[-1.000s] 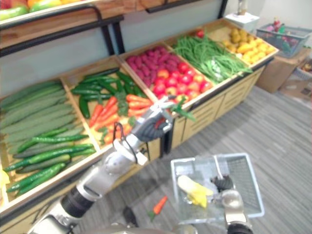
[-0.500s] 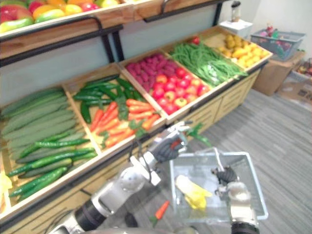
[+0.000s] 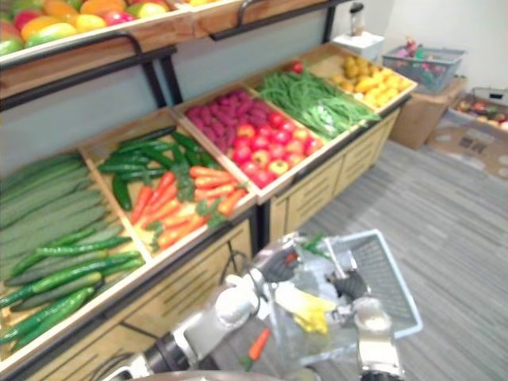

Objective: Pick vegetable in the basket

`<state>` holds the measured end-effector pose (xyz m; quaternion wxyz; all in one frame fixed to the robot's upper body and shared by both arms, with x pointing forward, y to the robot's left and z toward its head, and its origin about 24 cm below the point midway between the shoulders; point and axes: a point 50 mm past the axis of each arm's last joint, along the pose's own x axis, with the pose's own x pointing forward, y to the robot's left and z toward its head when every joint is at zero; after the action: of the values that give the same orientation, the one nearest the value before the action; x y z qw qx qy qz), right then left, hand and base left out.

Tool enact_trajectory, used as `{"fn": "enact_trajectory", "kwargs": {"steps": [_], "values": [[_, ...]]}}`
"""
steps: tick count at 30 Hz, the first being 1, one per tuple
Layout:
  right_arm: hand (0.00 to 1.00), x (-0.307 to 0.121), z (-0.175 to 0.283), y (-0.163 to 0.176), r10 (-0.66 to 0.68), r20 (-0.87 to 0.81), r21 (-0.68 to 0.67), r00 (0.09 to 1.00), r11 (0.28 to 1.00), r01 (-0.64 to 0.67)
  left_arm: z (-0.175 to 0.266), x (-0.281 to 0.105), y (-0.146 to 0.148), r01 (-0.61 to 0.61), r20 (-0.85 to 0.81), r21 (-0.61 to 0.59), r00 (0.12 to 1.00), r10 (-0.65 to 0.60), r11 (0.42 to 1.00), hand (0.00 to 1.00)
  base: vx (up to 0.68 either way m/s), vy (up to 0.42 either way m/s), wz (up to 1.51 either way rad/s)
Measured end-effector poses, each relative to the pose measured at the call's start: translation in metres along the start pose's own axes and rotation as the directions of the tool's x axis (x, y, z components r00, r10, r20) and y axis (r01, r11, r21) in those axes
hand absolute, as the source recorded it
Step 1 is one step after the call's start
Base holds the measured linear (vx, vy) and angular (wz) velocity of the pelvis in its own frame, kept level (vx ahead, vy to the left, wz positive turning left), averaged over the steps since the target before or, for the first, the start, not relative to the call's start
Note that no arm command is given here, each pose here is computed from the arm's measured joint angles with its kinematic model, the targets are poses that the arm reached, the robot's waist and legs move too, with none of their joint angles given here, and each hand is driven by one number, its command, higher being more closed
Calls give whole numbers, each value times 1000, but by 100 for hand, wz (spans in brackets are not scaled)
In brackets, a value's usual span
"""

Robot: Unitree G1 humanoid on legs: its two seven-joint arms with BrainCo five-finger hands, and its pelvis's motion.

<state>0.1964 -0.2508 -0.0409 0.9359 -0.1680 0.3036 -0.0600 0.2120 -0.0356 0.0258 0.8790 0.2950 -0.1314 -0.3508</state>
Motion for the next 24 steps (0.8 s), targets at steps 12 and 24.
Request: {"fn": "enact_trajectory", "kwargs": {"steps": [12,24], "values": [[100,5,-14,19,56,-68,8,996,998,-55,-49,-14,-22,80,-228,68,972,-63,994,100,34,-57,-5],[100,7,-22,20,48,-106,10,993,999,-48,-73,-27,-33,155,-340,126,935,-104,980,100,2,-60,-2]]}}
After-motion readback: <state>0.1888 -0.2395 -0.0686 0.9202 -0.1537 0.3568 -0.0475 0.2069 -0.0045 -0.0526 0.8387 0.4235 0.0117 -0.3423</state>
